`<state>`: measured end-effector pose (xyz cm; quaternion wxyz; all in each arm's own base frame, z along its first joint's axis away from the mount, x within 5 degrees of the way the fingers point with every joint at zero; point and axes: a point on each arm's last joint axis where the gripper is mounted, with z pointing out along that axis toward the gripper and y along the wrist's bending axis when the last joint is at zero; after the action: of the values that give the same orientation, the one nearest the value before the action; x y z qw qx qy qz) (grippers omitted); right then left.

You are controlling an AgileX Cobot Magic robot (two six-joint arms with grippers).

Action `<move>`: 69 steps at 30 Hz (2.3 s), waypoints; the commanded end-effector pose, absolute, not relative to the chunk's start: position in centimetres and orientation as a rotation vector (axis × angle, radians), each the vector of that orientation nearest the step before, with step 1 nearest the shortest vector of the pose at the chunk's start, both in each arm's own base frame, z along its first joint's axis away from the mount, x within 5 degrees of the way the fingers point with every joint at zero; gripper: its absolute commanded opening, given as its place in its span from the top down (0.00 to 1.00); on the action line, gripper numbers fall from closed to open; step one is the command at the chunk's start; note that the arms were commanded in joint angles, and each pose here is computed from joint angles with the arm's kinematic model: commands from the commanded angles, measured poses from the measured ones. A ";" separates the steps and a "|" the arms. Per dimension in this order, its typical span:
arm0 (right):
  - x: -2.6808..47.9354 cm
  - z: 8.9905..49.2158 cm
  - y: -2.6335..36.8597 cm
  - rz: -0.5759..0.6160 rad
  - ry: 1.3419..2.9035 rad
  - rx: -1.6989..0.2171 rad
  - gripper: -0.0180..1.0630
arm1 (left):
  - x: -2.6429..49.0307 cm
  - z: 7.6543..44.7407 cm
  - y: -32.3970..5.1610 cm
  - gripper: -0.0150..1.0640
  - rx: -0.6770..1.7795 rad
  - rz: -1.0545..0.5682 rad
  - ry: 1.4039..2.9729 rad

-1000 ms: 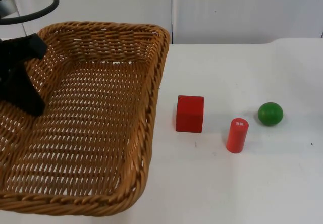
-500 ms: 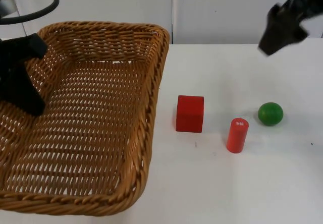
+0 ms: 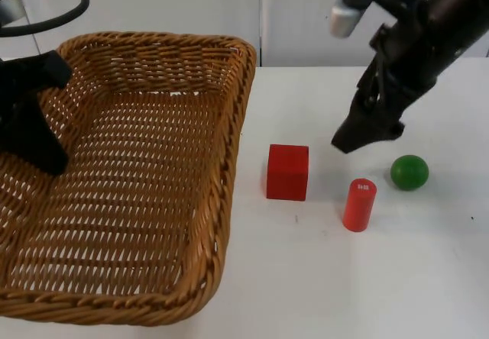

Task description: Pick up the basket with the left hand and place the object to the left of the red cylinder into the basket with the right hand.

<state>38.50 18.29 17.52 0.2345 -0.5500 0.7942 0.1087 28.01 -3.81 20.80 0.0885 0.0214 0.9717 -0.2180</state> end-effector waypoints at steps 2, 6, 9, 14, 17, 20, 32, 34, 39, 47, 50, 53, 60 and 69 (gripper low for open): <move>38.9 16.5 19.2 0.348 2.129 -1.540 0.01 | 27.9 21.4 -4.0 0.99 0.043 -0.671 2.868; 39.2 14.7 20.0 0.390 2.102 -1.592 0.01 | 27.9 21.4 -4.0 0.99 0.042 -0.670 2.866; 39.4 14.0 21.0 0.396 2.075 -1.617 0.01 | 28.0 21.4 -4.0 0.99 0.041 -0.669 2.865; 40.2 12.5 22.9 0.405 2.036 -1.667 0.01 | 27.9 21.4 -4.0 0.99 0.042 -0.670 2.867; 40.7 11.9 23.3 0.417 2.034 -1.675 0.01 | 27.9 21.4 -4.0 0.99 0.038 -0.678 2.866; 41.5 11.2 23.6 0.410 2.021 -1.686 0.01 | 27.9 21.4 -4.0 0.99 0.036 -0.682 2.867; 41.7 9.2 24.4 0.425 1.979 -1.757 0.01 | 27.9 21.4 -4.1 0.99 0.028 -0.693 2.863; 41.7 9.3 24.5 0.429 1.958 -1.757 0.01 | 28.0 21.5 -4.1 0.99 0.025 -0.697 2.861; 41.8 9.0 24.5 0.420 1.943 -1.765 0.05 | 28.0 21.5 -4.1 0.99 0.025 -0.697 2.861; 42.0 8.8 24.5 0.400 1.913 -1.773 0.08 | 28.0 21.5 -4.1 0.99 0.025 -0.697 2.861; 42.0 8.8 24.5 0.395 1.913 -1.770 0.12 | 28.0 21.5 -4.1 0.99 0.025 -0.697 2.861; 42.0 8.8 24.5 0.395 1.913 -1.770 0.15 | 28.0 21.5 -4.1 0.99 0.025 -0.697 2.861; 42.0 8.7 24.5 0.391 1.910 -1.784 0.36 | 28.0 21.5 -4.1 0.99 0.025 -0.697 2.861; 42.1 8.9 24.5 0.387 1.920 -1.765 0.78 | 28.0 21.5 -4.1 0.99 0.024 -0.696 2.860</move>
<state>42.01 24.19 8.81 0.2459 -0.6474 0.7067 0.1450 28.08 -3.84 20.82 0.0916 0.0184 0.9710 -0.2200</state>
